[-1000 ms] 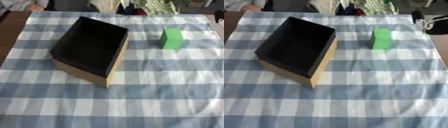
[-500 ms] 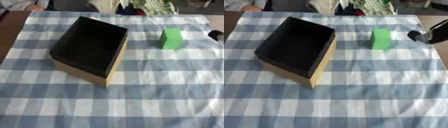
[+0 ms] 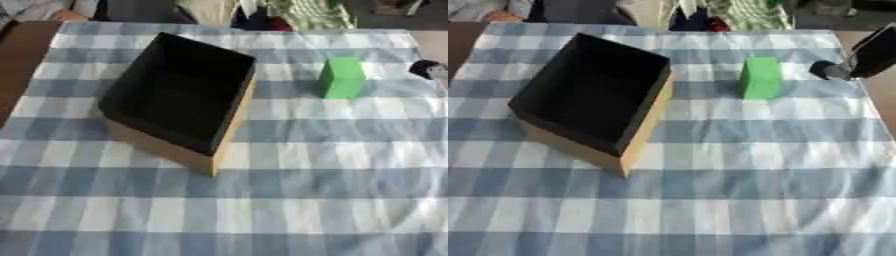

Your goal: Pick up objects on the table and place them in the box.

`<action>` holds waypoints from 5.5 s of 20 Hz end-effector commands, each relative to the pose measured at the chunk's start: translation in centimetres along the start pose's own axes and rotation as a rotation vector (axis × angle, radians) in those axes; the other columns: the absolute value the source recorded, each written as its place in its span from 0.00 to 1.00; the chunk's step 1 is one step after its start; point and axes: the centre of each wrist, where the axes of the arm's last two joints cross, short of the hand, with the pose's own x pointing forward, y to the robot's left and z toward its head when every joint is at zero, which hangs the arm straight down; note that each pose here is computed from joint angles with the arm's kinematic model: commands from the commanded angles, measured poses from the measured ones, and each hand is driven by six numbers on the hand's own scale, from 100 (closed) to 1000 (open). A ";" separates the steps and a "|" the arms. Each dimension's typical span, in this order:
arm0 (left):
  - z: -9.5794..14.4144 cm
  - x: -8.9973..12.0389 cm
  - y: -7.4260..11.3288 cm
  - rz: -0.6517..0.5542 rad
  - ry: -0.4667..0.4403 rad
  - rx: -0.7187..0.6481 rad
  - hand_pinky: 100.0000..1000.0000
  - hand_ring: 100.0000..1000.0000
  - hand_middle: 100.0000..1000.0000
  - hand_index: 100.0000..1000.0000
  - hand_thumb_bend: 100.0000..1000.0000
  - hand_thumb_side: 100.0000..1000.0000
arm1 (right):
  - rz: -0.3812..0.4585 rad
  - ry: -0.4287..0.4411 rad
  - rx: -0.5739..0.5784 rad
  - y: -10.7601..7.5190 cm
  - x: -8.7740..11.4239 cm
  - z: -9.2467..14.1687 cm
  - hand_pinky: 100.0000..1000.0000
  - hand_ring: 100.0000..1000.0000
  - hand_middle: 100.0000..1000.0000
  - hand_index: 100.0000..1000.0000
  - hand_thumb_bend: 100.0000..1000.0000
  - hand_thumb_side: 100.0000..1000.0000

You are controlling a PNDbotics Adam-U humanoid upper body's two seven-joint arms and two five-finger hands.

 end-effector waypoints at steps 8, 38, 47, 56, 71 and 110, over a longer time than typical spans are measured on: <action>-0.6 0.7 0.0 0.009 -0.030 -0.017 0.62 0.68 0.59 0.76 0.15 0.42 | 0.043 0.061 0.071 -0.1 -0.6 -2.0 1.00 1.00 0.92 0.99 0.39 0.00; -0.5 0.7 -0.2 0.021 -0.013 -0.020 0.62 0.68 0.59 0.76 0.14 0.42 | -0.008 0.153 0.234 2.6 -3.1 -11.9 1.00 1.00 0.92 0.98 0.40 0.16; -0.4 0.7 -0.4 0.029 -0.004 -0.023 0.62 0.68 0.59 0.75 0.13 0.43 | -0.035 0.202 0.225 3.6 -3.7 -13.2 1.00 1.00 0.92 0.98 0.41 0.20; -0.3 0.7 -0.4 0.032 0.003 -0.023 0.62 0.68 0.59 0.75 0.12 0.43 | -0.046 0.231 0.231 4.3 -4.2 -14.1 1.00 1.00 0.92 0.98 0.41 0.19; -0.2 0.7 -0.4 0.030 0.009 -0.029 0.62 0.68 0.58 0.75 0.11 0.44 | -0.093 0.200 0.170 2.9 -3.3 -13.6 0.96 0.93 0.55 0.64 0.07 0.00; -0.6 1.2 -1.2 0.069 -0.008 -0.054 0.62 0.68 0.58 0.75 0.11 0.43 | -0.109 -0.282 -0.028 -5.5 13.3 -14.5 0.87 0.80 0.58 0.67 0.00 0.00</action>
